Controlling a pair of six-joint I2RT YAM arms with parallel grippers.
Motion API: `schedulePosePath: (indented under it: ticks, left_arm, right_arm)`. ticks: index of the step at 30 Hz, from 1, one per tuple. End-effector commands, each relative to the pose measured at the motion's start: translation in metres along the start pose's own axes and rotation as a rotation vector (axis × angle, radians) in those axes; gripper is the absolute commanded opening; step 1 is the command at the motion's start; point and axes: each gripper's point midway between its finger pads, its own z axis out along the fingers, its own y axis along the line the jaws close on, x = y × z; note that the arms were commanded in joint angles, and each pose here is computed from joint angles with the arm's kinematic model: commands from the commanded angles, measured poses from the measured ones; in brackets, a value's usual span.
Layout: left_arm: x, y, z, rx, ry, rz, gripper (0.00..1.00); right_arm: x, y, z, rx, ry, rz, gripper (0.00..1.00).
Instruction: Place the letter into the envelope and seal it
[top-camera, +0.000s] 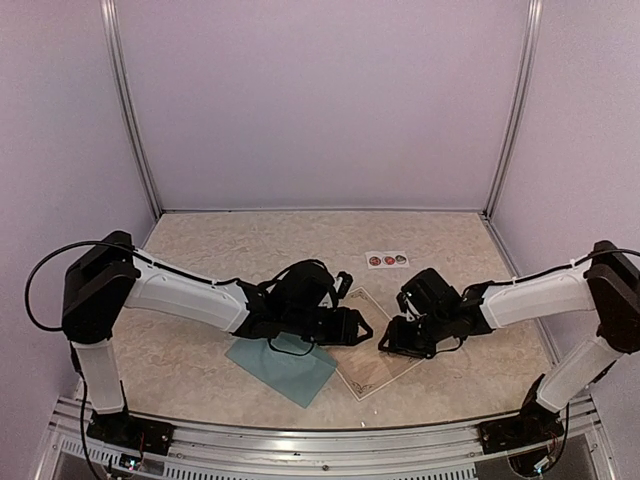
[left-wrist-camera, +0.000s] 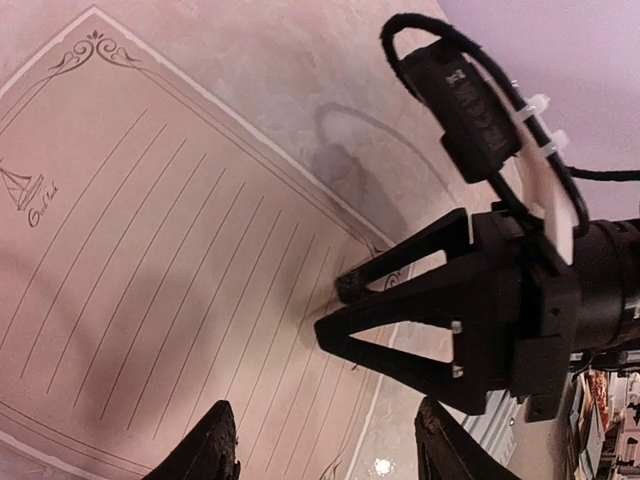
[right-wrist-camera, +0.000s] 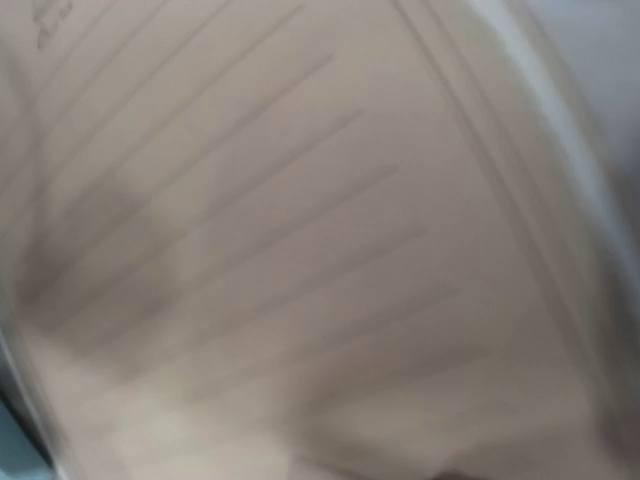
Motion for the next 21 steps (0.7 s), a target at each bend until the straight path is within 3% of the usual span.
schedulePosePath:
  ticks: [1, 3, 7, 21]
  left_arm:
    - [0.001, -0.005, 0.01, 0.019, 0.001, 0.015, 0.57]
    - [0.003, 0.001, 0.013, -0.003, 0.0, 0.019, 0.57]
    - [0.009, 0.013, 0.02, -0.033, 0.009, 0.026, 0.57]
    - [0.037, 0.04, 0.032, -0.078, 0.076, 0.007, 0.57]
  right_arm:
    - [0.0, -0.024, -0.027, 0.104, -0.042, 0.045, 0.47]
    - [-0.003, -0.03, -0.038, 0.12, -0.061, 0.048, 0.54]
    - [-0.006, -0.048, -0.049, 0.122, -0.071, 0.077, 0.58]
    - [0.016, -0.065, -0.036, 0.0, 0.01, 0.178, 0.58]
